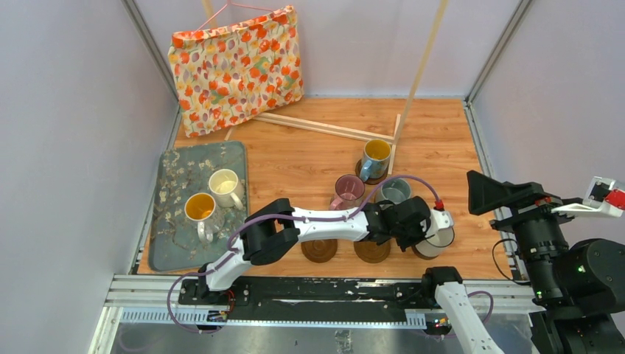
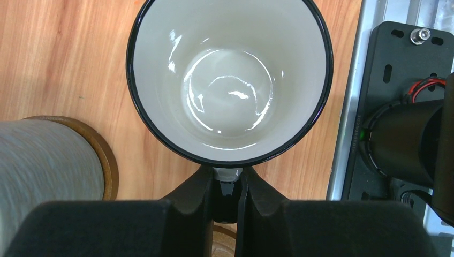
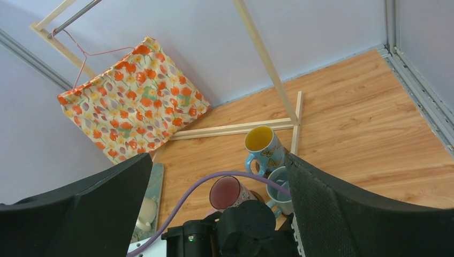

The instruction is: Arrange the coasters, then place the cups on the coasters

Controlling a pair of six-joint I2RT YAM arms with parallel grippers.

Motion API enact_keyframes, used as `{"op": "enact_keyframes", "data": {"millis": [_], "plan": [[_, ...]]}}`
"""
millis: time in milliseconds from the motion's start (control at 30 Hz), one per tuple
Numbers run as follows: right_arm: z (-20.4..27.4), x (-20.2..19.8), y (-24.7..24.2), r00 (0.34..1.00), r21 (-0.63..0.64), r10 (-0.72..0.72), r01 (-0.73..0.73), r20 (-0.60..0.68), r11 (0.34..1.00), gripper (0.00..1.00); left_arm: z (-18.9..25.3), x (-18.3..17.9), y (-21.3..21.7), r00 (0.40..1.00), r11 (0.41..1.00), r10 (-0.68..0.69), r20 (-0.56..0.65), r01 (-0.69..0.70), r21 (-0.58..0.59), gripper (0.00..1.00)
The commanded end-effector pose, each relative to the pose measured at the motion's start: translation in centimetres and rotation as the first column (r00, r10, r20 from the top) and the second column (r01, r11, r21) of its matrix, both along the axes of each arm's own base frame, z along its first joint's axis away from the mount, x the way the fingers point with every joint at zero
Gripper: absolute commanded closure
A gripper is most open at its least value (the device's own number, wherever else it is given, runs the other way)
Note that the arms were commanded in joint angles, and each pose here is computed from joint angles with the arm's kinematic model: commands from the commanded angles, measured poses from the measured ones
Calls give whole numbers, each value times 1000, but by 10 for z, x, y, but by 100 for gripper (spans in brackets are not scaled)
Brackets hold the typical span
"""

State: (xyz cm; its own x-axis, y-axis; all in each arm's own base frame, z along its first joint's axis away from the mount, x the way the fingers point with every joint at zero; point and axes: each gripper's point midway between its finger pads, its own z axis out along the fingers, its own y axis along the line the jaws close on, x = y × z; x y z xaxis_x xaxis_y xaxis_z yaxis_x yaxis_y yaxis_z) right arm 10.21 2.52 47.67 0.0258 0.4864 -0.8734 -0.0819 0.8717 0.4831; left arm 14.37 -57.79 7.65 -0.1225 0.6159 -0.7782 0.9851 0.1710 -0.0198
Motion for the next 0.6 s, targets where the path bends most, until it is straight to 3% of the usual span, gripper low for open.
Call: {"op": "enact_keyframes", "data": {"millis": [0, 400, 567], "plan": [[-1, 2, 4, 1000, 3, 28, -28, -1, 1000, 0, 31, 1, -2, 1000, 998, -8, 11, 9, -61, 100], [-2, 2, 4, 1000, 4, 29, -29, -2, 1000, 0, 28, 1, 0, 1000, 999, -4, 9, 5, -54, 98], [-4, 3, 4, 1000, 3, 29, -29, -5, 1000, 0, 33, 1, 1, 1000, 998, -2, 15, 3, -58, 81]]}}
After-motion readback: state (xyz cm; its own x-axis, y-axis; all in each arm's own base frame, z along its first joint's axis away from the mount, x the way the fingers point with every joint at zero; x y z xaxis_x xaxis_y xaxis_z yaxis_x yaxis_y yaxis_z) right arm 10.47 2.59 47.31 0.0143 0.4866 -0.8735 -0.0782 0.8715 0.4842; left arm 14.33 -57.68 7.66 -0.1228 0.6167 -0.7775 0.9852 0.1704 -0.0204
